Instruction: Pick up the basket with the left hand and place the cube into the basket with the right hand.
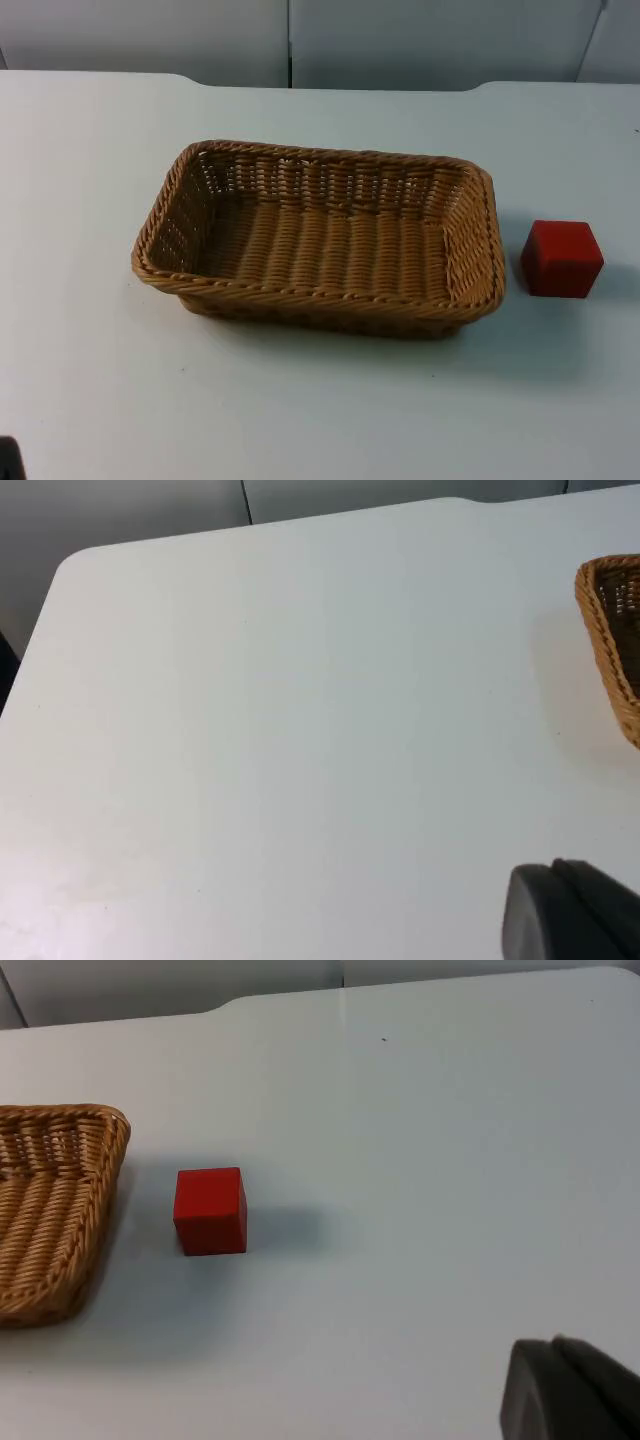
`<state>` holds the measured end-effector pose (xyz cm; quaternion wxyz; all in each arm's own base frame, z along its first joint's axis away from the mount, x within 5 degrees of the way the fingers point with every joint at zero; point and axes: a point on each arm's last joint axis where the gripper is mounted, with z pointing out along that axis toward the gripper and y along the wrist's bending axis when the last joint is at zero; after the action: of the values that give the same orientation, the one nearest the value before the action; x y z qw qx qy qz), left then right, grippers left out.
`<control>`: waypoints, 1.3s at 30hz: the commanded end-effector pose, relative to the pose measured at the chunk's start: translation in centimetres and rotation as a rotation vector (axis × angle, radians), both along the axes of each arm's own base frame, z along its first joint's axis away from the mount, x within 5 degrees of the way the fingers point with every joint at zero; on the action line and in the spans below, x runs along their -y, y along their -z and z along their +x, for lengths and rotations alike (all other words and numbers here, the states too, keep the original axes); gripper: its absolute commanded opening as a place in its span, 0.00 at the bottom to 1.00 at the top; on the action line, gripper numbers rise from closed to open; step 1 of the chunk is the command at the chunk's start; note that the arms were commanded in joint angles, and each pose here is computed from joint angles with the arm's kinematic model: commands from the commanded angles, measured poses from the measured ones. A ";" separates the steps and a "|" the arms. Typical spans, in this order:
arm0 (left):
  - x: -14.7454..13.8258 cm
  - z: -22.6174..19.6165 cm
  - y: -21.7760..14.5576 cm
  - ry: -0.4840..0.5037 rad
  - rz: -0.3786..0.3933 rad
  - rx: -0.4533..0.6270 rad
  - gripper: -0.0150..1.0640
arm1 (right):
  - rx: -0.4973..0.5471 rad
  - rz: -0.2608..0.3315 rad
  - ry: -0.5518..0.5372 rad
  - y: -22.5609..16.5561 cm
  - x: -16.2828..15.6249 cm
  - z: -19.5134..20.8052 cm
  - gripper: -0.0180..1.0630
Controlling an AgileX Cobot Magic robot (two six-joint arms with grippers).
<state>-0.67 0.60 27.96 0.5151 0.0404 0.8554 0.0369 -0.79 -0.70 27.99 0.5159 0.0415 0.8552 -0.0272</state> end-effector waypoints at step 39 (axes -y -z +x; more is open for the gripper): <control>7.5 35.4 11.5 0.478 -0.442 -0.724 0.65 | 0.006 -0.007 -0.006 0.1 0.0 0.1 0.01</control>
<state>34.37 -6.80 16.56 0.1716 0.1254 0.9333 -0.2894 -0.79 -0.70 27.99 0.5159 0.0415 0.8552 -0.0272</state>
